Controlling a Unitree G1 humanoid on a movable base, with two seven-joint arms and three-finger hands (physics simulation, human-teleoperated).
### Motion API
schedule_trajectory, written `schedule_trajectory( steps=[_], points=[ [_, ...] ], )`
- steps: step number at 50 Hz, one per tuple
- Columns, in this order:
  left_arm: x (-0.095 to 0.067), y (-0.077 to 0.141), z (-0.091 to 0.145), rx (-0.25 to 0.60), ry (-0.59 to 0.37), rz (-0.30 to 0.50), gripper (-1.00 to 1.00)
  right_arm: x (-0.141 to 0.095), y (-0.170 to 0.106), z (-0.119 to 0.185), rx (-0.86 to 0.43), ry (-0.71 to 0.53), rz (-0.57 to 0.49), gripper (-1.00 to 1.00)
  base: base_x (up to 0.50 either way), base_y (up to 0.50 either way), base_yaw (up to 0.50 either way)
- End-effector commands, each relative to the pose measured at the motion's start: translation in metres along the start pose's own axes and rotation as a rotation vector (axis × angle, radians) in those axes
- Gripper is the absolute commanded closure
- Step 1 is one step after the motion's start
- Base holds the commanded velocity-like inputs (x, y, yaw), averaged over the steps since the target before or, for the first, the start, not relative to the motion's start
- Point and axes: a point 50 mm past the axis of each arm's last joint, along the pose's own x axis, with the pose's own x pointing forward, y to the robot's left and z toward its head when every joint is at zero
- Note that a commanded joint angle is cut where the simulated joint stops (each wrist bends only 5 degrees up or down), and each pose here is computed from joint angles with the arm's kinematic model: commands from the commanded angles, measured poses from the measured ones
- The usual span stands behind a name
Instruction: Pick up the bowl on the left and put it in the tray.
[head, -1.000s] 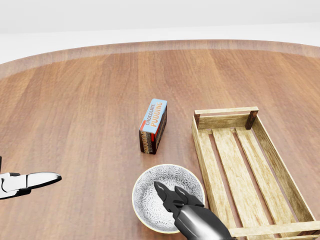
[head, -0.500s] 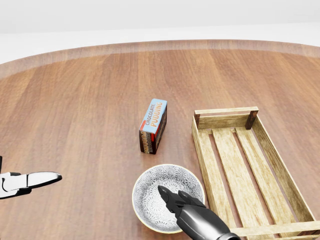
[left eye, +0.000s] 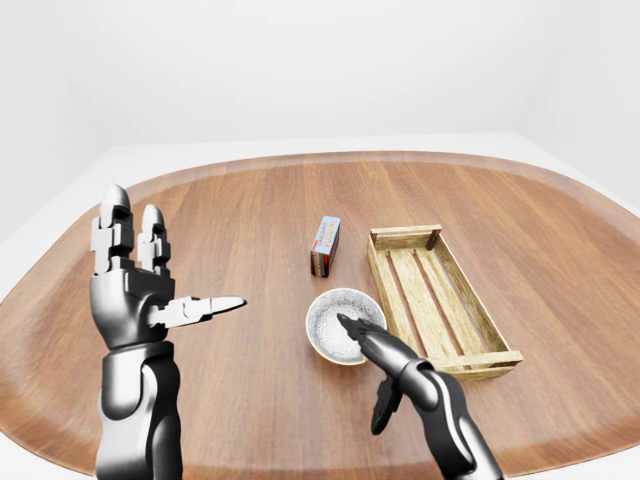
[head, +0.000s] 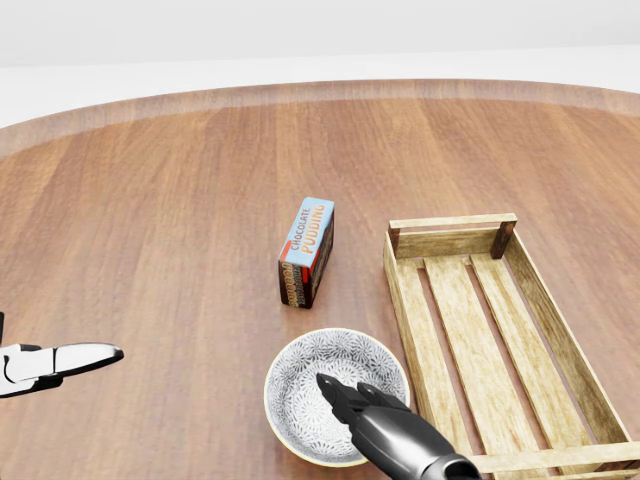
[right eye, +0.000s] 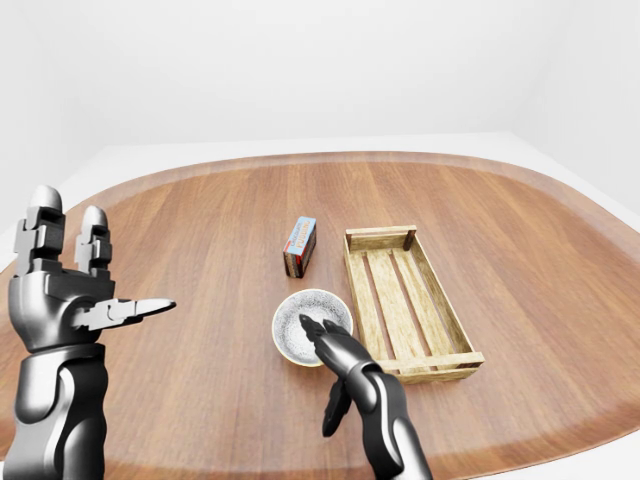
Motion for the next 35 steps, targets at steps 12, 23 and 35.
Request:
schedule_trajectory(
  steps=[12, 23, 35],
  points=[
    [-0.001, -0.001, -0.002, 0.001, 0.008, -0.001, -1.0, 0.007, -0.002, -0.005, -0.016, 0.032, 0.028, -1.0, 0.0, 0.0, 0.0],
    [-0.001, -0.001, -0.002, 0.001, 0.008, -0.002, -1.0, 0.013, -0.003, -0.008, -0.002, 0.042, 0.038, -1.0, 0.0, 0.0, 0.0],
    [-0.001, -0.001, -0.005, 0.002, 0.021, -0.002, -1.0, 0.017, -0.008, -0.005, -0.034, 0.044, 0.054, -1.0, 0.0, 0.0, 0.0]
  ],
)
